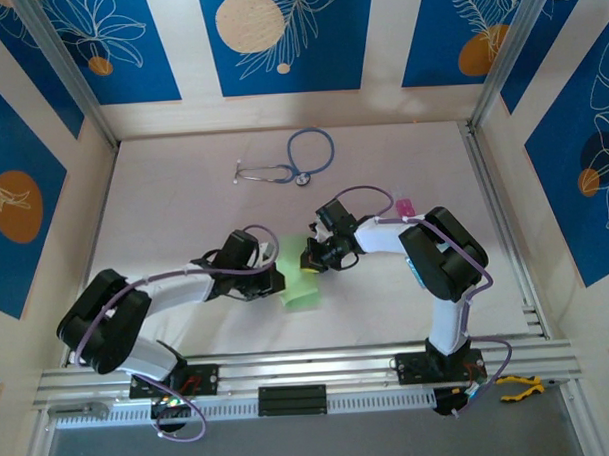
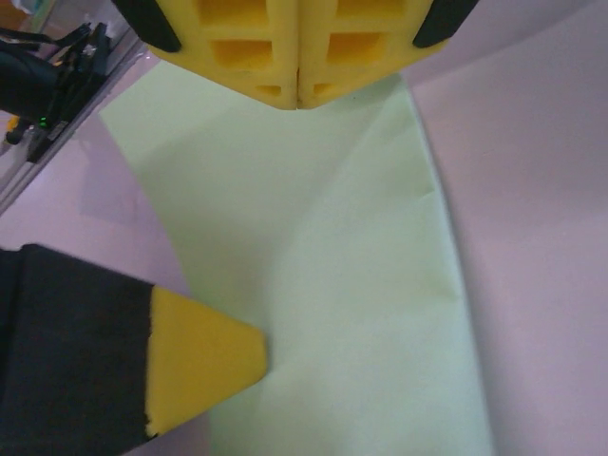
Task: Fold a paper plane with a square sheet of paper (pick it up from the middle)
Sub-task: First fold the square sheet of paper in half at the center of the table.
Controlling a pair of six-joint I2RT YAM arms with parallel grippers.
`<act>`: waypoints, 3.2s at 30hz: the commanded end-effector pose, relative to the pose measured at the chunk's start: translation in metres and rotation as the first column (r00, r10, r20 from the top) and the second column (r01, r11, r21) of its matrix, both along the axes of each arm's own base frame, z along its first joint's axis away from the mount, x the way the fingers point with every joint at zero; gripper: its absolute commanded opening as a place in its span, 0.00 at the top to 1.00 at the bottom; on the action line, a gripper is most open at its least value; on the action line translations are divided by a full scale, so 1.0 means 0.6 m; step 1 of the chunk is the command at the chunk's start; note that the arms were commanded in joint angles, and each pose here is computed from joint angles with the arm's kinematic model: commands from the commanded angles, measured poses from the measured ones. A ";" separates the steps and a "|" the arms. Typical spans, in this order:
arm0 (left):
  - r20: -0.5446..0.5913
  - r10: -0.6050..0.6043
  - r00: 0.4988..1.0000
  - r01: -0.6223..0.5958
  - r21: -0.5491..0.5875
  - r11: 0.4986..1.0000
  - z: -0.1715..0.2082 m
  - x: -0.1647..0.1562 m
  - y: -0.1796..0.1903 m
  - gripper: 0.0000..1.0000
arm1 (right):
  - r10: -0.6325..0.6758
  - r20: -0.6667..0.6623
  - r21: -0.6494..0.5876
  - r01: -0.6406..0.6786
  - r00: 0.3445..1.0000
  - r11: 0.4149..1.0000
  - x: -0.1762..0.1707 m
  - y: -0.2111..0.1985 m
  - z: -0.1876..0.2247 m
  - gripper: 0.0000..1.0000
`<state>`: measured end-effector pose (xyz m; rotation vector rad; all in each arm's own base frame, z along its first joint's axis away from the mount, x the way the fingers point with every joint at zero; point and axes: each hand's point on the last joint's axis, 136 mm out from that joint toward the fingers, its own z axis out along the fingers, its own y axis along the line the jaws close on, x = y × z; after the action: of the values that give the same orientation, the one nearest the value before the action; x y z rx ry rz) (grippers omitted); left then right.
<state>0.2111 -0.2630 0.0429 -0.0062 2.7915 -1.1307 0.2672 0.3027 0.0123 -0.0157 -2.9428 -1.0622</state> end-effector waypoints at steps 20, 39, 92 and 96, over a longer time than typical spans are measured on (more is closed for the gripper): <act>-0.107 -0.139 0.984 0.147 0.072 0.987 -0.063 -0.091 0.033 1.00 | -0.055 -0.147 -0.243 0.018 0.988 0.970 -0.067 -0.079 -0.086 1.00; 0.011 -0.006 1.000 0.007 -0.102 0.995 0.030 -0.015 -0.026 0.97 | -0.053 -0.153 -0.247 0.014 0.987 0.969 -0.068 -0.078 -0.086 1.00; 0.095 0.008 0.995 -0.004 -0.043 0.999 0.026 0.120 -0.008 0.98 | -0.036 -0.163 -0.252 -0.006 0.986 0.968 -0.070 -0.076 -0.086 1.00; 0.067 0.028 0.997 -0.026 -0.026 0.999 -0.004 0.125 0.004 0.98 | -0.033 -0.169 -0.252 -0.011 0.985 0.968 -0.073 -0.076 -0.089 1.00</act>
<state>0.2754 -0.2574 0.0374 -0.0259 2.7484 -1.0968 0.2657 0.3031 0.0122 -0.0159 -2.9433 -1.0523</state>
